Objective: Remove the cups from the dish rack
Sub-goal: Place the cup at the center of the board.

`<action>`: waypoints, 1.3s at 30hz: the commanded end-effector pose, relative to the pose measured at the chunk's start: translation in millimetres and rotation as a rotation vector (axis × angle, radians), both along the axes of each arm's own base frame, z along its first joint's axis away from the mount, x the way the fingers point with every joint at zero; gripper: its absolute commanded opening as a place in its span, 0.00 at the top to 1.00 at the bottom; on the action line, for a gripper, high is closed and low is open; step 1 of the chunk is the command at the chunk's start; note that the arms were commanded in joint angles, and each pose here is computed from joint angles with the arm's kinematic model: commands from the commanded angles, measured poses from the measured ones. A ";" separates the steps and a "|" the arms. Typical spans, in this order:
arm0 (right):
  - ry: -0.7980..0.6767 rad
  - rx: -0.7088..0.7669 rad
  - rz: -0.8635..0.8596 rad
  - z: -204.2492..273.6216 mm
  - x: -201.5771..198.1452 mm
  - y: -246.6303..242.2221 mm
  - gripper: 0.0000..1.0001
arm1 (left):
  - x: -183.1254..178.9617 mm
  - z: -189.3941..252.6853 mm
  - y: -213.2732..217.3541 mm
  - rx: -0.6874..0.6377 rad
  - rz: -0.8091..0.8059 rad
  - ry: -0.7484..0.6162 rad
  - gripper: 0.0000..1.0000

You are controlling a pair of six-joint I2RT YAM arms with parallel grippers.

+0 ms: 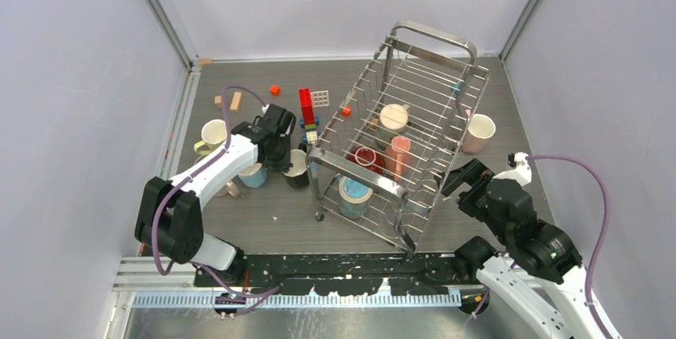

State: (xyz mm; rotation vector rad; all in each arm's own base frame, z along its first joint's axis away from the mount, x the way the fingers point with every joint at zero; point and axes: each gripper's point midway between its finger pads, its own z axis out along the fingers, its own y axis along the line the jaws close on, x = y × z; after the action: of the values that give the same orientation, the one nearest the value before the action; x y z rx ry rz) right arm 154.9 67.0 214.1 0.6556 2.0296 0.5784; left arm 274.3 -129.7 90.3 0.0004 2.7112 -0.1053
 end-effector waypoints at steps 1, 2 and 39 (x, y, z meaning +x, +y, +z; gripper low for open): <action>-0.068 0.082 0.006 10.3 12.6 13.3 0.00 | 16.9 8.7 -10.0 -0.059 0.002 -0.071 1.00; -0.068 0.086 0.013 8.2 14.2 15.9 0.00 | 16.9 7.4 -9.6 -0.056 0.001 -0.070 1.00; -0.039 0.093 0.024 -10.8 28.7 29.8 0.00 | 9.5 45.7 -13.6 -0.120 -0.063 -0.130 0.37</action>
State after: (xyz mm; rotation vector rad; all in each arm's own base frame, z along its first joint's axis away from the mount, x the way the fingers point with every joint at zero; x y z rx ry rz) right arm 181.1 99.3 186.9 0.6557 2.0419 0.6764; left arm 276.0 -136.2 98.5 0.0467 2.6647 -0.1913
